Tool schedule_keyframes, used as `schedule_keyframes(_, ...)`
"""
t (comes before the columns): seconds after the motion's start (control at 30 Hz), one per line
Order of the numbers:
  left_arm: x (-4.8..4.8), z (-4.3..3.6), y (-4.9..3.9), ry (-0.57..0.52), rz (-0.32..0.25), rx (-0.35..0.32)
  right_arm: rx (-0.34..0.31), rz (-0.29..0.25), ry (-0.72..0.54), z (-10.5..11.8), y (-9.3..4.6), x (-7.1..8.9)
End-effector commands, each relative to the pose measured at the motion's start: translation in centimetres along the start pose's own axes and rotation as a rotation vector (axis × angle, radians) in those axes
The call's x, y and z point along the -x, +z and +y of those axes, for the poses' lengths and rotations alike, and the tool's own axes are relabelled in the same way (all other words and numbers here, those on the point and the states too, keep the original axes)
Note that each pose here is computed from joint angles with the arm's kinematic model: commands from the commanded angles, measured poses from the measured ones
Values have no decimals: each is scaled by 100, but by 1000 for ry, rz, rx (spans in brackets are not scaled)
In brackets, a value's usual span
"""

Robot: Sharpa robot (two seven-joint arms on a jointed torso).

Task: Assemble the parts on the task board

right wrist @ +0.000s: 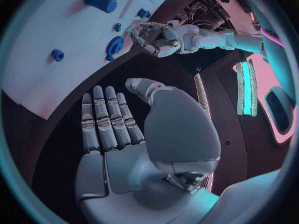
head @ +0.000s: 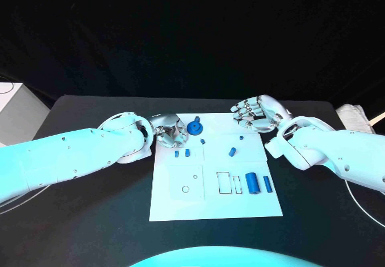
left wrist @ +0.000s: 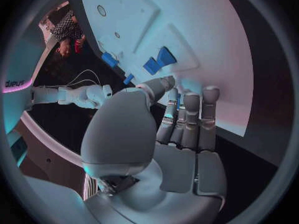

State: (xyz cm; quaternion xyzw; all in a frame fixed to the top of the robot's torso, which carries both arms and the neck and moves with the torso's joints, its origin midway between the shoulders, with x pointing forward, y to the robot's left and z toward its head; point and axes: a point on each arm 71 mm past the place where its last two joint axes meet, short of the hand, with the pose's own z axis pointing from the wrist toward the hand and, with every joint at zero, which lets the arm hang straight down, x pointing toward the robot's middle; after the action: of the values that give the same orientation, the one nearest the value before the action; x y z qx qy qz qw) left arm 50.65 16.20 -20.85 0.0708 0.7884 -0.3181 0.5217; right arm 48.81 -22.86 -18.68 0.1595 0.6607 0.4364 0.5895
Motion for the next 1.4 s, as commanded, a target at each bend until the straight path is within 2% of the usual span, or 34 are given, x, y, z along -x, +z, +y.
schedule_keyframes(0.03, -7, -8, -1, -11, -1, -11, 12, 5, 1, 10, 0, -8)
schedule_keyframes(0.3, 5, -9, 1, -15, -16, -13, 12, 5, 1, 11, 0, -10)
schedule_keyframes(0.7, 74, -84, 6, -37, -77, -62, 13, 7, 0, 14, -1, -13)
schedule_keyframes(1.07, 104, -99, 5, -49, -92, -77, 13, 9, 0, 14, -2, -14)
schedule_keyframes(1.23, 118, -142, 17, -69, -110, -101, 13, 10, 0, 13, 0, -15)
schedule_keyframes(1.4, 132, -223, 49, -86, -138, -140, 12, 10, -1, 11, 3, -16)
